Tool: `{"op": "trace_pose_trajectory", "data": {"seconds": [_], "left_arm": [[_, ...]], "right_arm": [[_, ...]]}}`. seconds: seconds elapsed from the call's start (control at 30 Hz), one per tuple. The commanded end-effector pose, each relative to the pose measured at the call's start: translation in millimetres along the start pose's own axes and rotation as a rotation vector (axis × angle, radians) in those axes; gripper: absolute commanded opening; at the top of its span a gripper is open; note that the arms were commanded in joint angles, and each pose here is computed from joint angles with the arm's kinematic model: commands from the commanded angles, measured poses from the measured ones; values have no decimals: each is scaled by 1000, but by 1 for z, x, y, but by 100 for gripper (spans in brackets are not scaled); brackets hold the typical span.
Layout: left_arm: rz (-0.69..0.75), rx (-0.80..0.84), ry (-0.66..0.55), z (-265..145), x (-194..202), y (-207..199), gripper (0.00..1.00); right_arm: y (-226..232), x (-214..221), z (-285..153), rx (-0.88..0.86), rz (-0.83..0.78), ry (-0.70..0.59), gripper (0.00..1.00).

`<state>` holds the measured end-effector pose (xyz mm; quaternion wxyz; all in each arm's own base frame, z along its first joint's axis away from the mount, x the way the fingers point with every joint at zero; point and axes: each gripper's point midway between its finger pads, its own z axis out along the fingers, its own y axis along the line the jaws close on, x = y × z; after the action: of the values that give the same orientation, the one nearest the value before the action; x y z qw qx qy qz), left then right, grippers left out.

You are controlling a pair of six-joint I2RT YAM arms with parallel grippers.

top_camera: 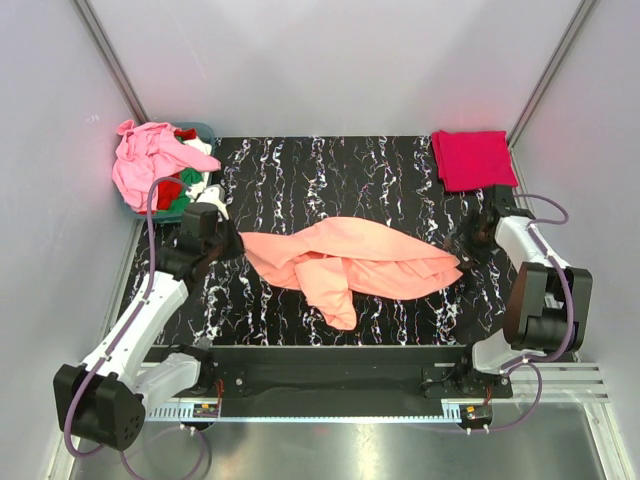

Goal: Fold and stack the t-shirts
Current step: Flatten the tshirt out

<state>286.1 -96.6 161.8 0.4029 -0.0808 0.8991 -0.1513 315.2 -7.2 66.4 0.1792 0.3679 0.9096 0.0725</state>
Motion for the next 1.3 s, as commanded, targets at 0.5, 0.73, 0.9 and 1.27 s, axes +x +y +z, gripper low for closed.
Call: {"op": "trace_pose_trajectory", "data": {"seconds": [0.5,0.73,0.9,1.27], "left_arm": [[7,28,-40,-7,-10,-4,0],[5,25,-39,-6,-11,-4,0],[7,23,-39,-6,-11,-3,0],[5,21,-36,-5,-9,-3,0]], "right_arm": [[2,1,27,-125,136,109,67],[3,-4,36,-124,144,115,58],[1,-4,39,-121,142,122,33],[1,-16,33,-131,143,105,0]]}}
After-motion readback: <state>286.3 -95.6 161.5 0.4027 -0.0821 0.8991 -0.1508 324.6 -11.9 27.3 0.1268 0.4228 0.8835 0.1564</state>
